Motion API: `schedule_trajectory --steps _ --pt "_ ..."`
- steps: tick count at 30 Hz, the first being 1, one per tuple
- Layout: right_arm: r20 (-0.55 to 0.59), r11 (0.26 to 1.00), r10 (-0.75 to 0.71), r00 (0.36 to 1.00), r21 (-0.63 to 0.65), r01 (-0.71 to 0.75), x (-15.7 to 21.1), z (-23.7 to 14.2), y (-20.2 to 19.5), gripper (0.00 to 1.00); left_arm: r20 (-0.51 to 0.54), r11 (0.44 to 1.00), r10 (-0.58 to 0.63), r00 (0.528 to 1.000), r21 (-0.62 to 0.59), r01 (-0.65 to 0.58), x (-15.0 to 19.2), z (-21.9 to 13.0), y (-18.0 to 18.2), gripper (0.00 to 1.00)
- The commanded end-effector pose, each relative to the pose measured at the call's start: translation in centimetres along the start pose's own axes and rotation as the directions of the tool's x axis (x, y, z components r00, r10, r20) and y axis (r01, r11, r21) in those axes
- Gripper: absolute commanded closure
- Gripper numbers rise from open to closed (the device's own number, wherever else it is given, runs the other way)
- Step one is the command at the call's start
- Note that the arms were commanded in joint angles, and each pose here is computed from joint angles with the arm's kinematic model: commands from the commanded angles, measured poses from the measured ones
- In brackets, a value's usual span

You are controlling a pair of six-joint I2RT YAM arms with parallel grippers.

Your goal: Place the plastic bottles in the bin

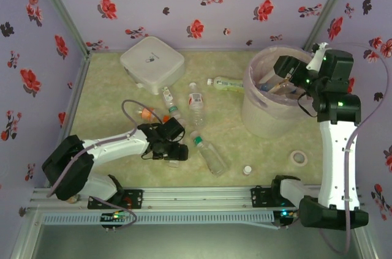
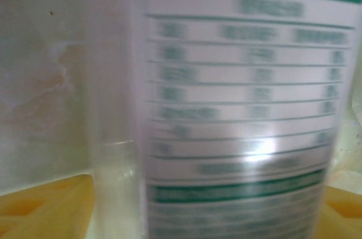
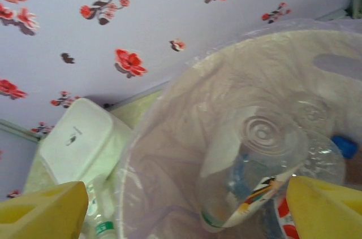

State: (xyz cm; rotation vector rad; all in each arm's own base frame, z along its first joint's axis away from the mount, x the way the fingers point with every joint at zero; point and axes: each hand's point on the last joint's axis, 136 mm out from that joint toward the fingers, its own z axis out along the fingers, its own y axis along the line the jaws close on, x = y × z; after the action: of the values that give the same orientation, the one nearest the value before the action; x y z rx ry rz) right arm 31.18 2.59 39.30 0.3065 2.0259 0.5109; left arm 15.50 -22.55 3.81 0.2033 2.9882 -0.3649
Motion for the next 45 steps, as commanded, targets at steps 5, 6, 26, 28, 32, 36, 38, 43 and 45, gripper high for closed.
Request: schedule_trajectory --steps 5,6,26,28,32,36,38,43,45 --pt "0.009 0.990 0.025 1.000 -0.138 -0.024 -0.2 -0.4 2.3 0.09 0.036 0.999 0.041 0.999 -0.037 -0.039 -0.7 -2.0 0.2 0.35" --pt "0.012 0.990 0.027 1.000 -0.142 -0.025 -0.2 -0.3 2.3 0.09 0.046 0.998 0.049 0.998 -0.045 -0.047 -0.8 -2.3 0.4 0.36" --pt "-0.159 0.875 -0.142 0.977 -0.482 0.049 5.9 2.2 15.2 0.29 0.666 0.870 0.331 0.669 0.059 -0.490 -12.9 -16.7 -7.4 0.79" --pt "-0.192 0.865 -0.185 0.964 -0.496 0.067 7.6 3.1 16.7 0.29 0.689 0.847 0.348 0.636 0.061 -0.529 -13.2 -17.2 -8.3 0.83" --pt "-0.264 0.850 -0.264 0.928 -0.518 0.094 11.1 5.5 19.1 0.22 0.697 0.823 0.366 0.617 0.067 -0.564 -13.5 -17.5 -9.3 0.86" --pt "-0.319 0.845 -0.302 0.899 -0.526 0.097 13.6 7.6 20.3 0.16 0.696 0.802 0.374 0.613 0.090 -0.591 -13.3 -17.4 -10.0 0.86" --pt "-0.332 0.852 -0.305 0.893 -0.513 0.100 14.2 8.5 20.1 0.16 0.697 0.801 0.373 0.612 0.091 -0.591 -13.3 -17.4 -10.0 0.86" --pt "-0.354 0.867 -0.306 0.884 -0.487 0.106 15.2 9.9 19.5 0.27 0.701 0.798 0.367 0.611 0.100 -0.594 -13.2 -17.2 -10.0 0.86" --pt "-0.356 0.865 -0.302 0.884 -0.493 0.097 15.3 9.9 19.6 0.35 0.697 0.800 0.367 0.616 0.102 -0.592 -13.1 -17.0 -10.0 0.86"
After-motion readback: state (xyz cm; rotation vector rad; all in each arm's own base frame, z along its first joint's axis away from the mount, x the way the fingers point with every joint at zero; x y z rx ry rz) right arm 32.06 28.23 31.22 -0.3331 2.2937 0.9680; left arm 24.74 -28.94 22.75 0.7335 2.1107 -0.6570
